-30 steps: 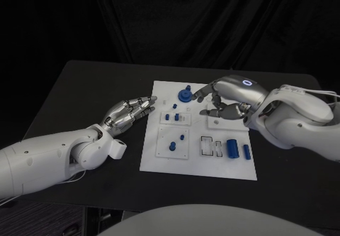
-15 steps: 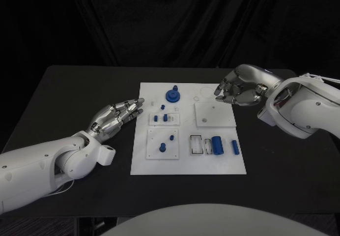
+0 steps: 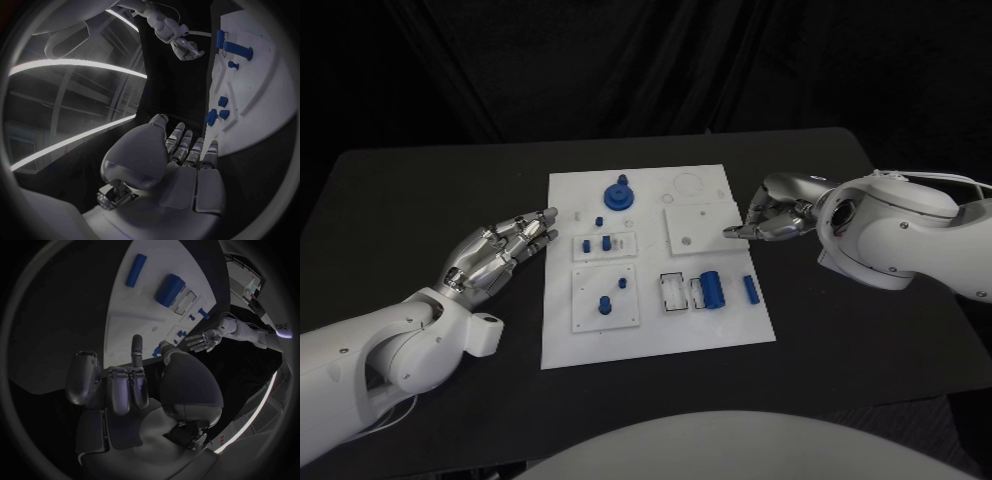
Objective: Assemble the parts on the task board
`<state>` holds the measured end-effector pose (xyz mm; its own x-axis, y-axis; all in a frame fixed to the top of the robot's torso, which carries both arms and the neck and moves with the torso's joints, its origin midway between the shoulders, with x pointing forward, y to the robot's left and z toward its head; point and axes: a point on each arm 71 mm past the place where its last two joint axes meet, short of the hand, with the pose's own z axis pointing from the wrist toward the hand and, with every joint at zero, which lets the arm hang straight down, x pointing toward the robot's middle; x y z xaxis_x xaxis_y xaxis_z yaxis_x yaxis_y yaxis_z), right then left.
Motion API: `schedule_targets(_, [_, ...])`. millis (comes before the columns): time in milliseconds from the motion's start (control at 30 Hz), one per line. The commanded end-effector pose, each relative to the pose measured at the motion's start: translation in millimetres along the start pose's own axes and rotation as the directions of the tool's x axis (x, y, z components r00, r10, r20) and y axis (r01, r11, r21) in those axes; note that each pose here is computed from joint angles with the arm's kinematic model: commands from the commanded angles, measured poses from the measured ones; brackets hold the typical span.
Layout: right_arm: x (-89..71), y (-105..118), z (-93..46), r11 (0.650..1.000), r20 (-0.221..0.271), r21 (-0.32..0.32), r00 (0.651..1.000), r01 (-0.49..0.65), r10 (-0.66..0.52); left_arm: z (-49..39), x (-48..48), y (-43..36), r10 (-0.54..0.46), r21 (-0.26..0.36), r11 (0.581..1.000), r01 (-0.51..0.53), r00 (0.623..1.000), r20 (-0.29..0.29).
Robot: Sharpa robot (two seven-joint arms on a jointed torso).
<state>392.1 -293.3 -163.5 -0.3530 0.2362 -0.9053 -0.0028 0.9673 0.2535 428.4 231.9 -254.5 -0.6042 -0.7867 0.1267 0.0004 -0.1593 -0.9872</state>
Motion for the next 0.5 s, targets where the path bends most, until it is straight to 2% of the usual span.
schedule_targets(33, [8.8,-3.4,-2.8,0.992,-0.058,0.081,0.995,0.092,-0.087,0.1,1.5,-0.6,-0.004,0.014,1.0,0.004,1.0,-0.008])
schedule_targets(500, [41.1,15.5,-8.9,0.995,-0.143,0.028,0.985,0.099,-0.094,-0.4,1.2,-0.6,-0.007,0.012,1.0,0.007,1.0,-0.012])
